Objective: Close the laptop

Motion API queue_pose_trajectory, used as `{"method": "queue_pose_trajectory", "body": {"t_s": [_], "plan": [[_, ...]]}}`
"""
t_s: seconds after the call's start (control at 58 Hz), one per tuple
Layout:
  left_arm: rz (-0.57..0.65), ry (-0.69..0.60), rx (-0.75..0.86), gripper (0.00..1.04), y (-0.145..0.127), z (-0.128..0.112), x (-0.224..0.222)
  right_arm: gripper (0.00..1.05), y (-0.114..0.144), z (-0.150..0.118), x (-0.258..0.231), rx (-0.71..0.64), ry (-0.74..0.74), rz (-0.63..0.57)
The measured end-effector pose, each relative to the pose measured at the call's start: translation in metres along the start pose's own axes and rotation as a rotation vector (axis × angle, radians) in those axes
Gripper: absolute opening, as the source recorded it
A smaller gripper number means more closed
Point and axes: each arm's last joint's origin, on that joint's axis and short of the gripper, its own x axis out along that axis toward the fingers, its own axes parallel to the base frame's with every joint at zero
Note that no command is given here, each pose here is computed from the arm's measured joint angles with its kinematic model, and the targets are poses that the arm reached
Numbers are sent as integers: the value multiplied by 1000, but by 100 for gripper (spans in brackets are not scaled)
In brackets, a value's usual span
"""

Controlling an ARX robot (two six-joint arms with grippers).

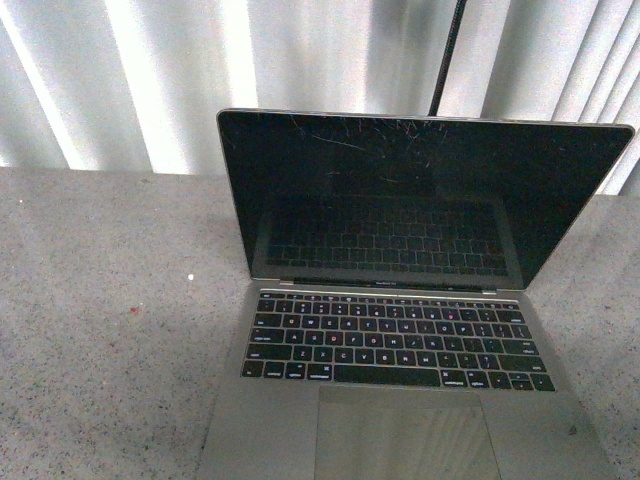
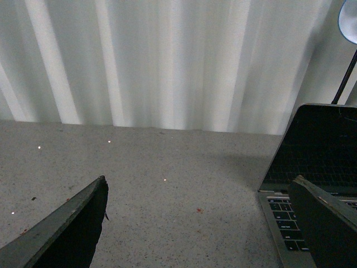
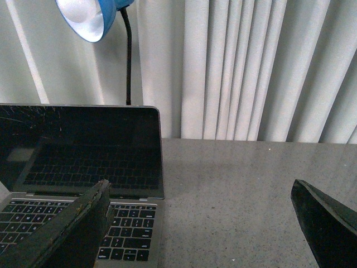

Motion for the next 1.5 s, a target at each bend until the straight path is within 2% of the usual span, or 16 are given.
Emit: {"method": "queue_pose_trajectory", "body": {"t_s": [1.138,1.155,1.224,1.293,1.362,1.448,1.5], "plan": [[0,0,0,98,0,0,0,97,0,0,0,0,0,0],[7,13,-8,98,0,-1,0,97,0,0,0,0,0,0],[198,135,-107,98,-2,-4,3,97,0,-1,0,11,17,-12],[328,164,-174,98,-4,-6,9,97,-2,2,3,68,210,-130],[313,129,-211,98,-7,0,16,97,-3,7,12,77,266,-121],[215,45,-222,98,-12,22,31,97,-5,17,31,104,301,-2],[158,2,-194,98,-15,34,41,97,-7,25,43,75,285,48]]}}
